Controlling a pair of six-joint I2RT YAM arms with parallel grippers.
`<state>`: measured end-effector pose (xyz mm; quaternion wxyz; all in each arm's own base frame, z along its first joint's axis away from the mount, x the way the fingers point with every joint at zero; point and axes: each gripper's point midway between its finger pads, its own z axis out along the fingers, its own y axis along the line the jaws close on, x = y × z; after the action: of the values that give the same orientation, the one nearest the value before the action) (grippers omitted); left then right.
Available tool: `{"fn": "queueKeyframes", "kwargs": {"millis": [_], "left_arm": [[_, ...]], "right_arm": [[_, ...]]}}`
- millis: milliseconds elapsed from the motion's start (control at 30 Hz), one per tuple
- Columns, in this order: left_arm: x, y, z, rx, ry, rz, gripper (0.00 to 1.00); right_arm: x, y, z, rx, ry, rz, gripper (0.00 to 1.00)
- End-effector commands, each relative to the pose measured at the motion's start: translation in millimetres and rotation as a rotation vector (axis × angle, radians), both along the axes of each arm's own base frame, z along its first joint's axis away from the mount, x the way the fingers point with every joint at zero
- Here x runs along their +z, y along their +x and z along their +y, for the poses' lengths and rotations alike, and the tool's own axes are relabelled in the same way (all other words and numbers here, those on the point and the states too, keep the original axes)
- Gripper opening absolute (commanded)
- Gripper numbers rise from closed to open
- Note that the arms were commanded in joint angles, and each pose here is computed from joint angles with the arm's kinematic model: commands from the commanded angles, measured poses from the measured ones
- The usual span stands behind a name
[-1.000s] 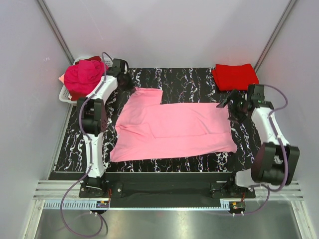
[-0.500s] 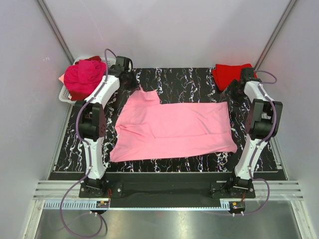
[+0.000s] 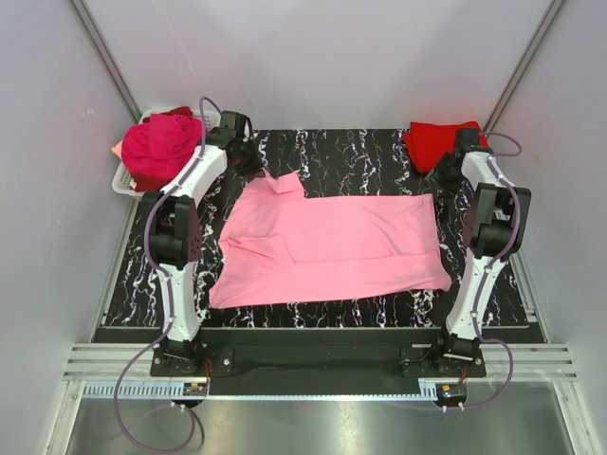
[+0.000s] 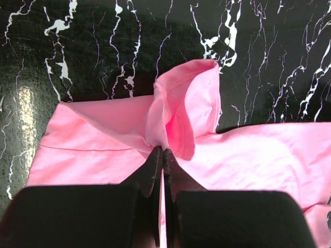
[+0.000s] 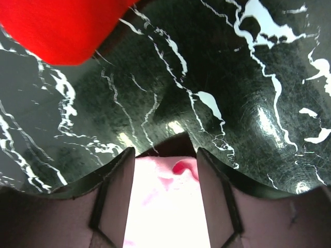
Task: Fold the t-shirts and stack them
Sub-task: Fold the tshirt
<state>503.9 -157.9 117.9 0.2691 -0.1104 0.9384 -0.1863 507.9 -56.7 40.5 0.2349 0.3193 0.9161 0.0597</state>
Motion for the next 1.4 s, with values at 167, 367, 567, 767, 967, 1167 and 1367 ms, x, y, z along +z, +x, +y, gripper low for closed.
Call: {"fn": "queueKeyframes", "kwargs": {"millis": [167, 367, 567, 767, 967, 1167, 1367], "left_arm": [[38.9, 3.1, 3.0, 0.004, -0.006, -0.094, 0.0], [39.6, 2.3, 4.1, 0.004, 0.001, -0.093, 0.0], [56.4, -1.8, 10.8, 0.008, 0.033, -0.105, 0.0], [87.4, -24.6, 22.2, 0.015, 0.075, -0.13, 0.0], [93.7, -63.6, 34.9, 0.021, 0.109, -0.138, 0.0], [69.9, -107.5, 49.3, 0.023, 0.148, -0.102, 0.0], [63.0, -141.1, 61.2, 0.022, 0.178, -0.093, 0.0]], "right_arm": [[-7.0, -1.8, 0.1, -0.002, 0.004, -0.005, 0.47], [-10.2, -1.6, 1.9, 0.004, 0.013, -0.003, 0.2], [4.0, 2.8, 6.3, 0.009, 0.038, -0.025, 0.0], [37.7, -4.0, 11.6, 0.013, 0.054, -0.069, 0.0], [59.8, -23.9, 19.0, 0.028, 0.065, -0.096, 0.0], [73.4, -57.2, 22.0, 0.029, 0.051, -0.11, 0.0], [76.5, -87.0, 24.8, 0.028, 0.038, -0.108, 0.0]]}}
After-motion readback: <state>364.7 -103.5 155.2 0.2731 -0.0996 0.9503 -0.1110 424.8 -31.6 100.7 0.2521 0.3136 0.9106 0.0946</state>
